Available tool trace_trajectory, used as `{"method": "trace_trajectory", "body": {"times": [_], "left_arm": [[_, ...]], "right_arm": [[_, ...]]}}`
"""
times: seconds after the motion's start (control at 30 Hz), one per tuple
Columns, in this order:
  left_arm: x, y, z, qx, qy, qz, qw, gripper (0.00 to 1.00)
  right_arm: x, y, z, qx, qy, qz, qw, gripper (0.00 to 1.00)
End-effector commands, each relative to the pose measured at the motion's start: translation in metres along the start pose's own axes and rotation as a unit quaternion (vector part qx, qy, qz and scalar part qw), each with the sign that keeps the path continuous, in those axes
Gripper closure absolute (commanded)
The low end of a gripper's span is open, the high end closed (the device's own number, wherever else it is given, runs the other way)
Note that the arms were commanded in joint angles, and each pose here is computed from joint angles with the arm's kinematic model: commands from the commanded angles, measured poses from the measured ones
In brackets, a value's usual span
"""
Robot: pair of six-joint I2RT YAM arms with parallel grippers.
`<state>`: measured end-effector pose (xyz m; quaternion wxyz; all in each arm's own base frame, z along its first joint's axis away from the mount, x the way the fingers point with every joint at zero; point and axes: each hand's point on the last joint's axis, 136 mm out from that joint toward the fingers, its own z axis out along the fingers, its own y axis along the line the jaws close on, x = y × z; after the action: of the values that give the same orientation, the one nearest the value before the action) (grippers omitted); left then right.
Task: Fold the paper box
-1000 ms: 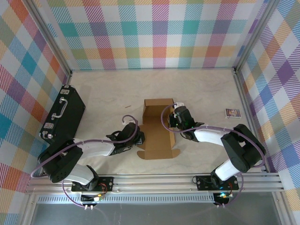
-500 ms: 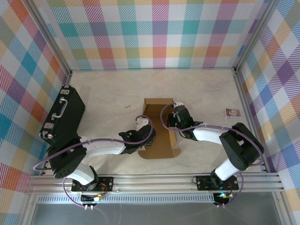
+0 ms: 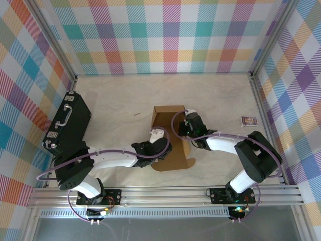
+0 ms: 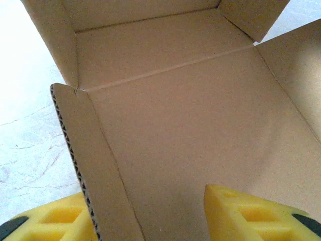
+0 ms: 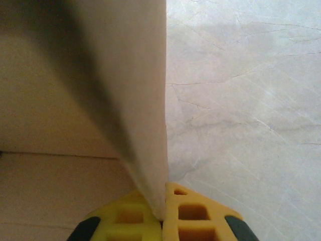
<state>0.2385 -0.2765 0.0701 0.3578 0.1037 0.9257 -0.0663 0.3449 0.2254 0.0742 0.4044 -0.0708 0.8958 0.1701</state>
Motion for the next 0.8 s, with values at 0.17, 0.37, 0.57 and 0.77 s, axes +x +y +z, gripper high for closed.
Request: {"method": "trace_trajectory", "body": {"times": [0.17,0.37,0.57,0.77], "left_arm": [[-0.005,-0.013,0.0,-0.005,0.002,0.038,0.999,0.35],[-0.006,-0.006,-0.011,-0.003,-0.002,0.045,0.999,0.26],[-0.004,0.004,-0.021,-0.008,0.005,0.043,0.999,0.2],[-0.004,-0.003,-0.026,0.017,0.011,0.036,0.999,0.35]], "right_arm": [[0.004,0.008,0.001,-0.012,0.012,0.006,1.0,1.0],[0.004,0.006,0.001,-0.008,0.013,0.002,1.0,1.0],[0.004,0.006,0.002,-0.005,0.014,-0.003,1.0,1.0],[0.003,0.005,0.001,-0.003,0.013,-0.003,1.0,1.0]]}}
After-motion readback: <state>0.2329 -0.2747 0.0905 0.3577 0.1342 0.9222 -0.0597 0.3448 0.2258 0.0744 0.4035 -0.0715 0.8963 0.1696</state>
